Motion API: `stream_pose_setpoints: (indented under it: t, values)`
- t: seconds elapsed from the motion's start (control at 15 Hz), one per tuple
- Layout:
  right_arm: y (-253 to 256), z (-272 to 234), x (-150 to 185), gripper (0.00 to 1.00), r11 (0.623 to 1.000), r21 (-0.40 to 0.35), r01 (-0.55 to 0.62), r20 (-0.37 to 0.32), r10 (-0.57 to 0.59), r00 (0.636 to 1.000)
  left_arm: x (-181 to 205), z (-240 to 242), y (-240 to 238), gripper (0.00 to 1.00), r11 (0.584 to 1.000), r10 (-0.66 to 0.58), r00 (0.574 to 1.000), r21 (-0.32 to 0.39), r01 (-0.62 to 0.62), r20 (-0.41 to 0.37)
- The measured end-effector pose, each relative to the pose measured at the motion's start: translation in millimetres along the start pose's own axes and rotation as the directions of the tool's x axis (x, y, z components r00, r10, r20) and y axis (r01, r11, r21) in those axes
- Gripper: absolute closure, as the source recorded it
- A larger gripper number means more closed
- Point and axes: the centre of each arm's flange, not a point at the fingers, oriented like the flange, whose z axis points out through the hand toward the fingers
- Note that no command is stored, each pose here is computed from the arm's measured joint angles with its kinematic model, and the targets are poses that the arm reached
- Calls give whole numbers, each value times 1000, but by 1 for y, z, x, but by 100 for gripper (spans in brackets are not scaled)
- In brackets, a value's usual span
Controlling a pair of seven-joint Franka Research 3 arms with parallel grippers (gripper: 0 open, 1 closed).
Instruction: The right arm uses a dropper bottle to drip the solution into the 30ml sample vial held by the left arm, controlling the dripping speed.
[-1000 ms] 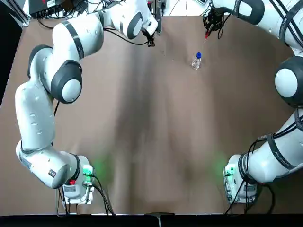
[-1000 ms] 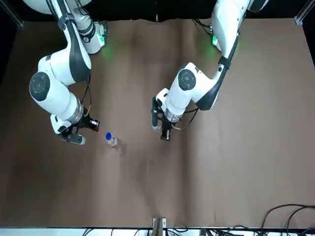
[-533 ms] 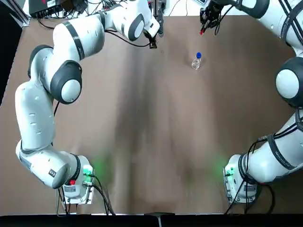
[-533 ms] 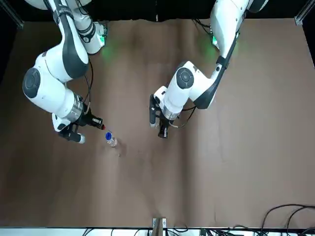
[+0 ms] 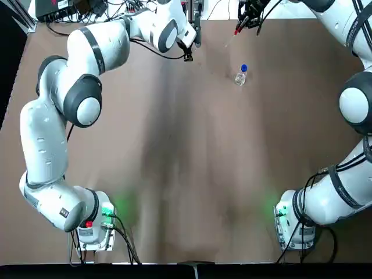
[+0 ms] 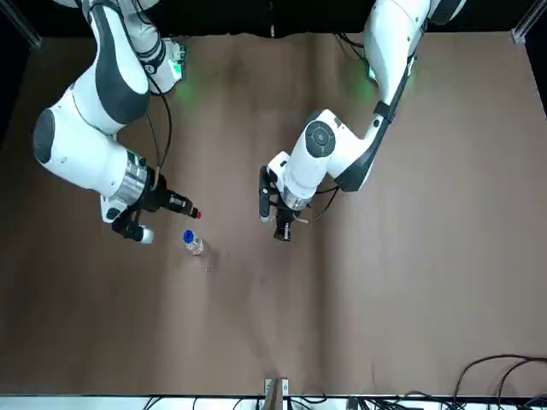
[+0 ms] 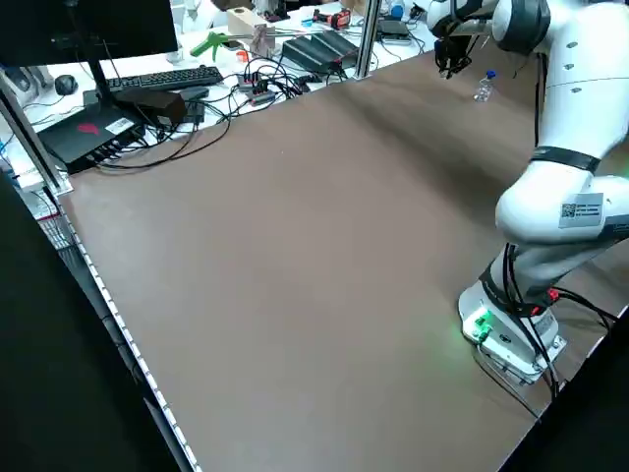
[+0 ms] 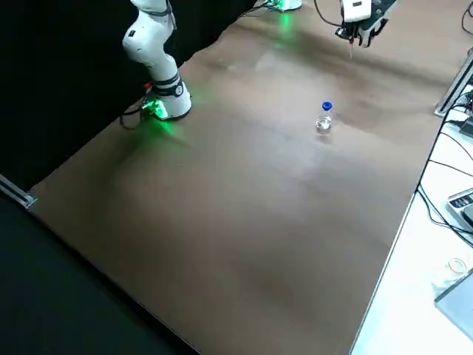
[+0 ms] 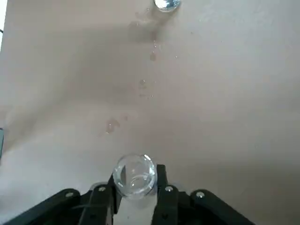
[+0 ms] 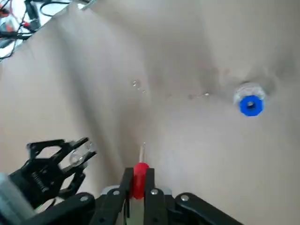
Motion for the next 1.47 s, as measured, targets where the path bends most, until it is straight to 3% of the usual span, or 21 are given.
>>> stream_pose_setpoints:
  t: [0.47,1.0,1.47]
  values:
    - [-34,15,-27,87,998,64,21,50,-25,998,-2,0,-1,68,1000,-2,1000,1,2,0]
    - [-74,25,-48,87,989,130,65,-28,-62,998,0,0,0,68,1000,0,1000,0,0,-1]
    - [-79,51,-49,87,990,122,69,-26,-66,997,1,1,1,68,1000,2,1000,-1,-2,-1]
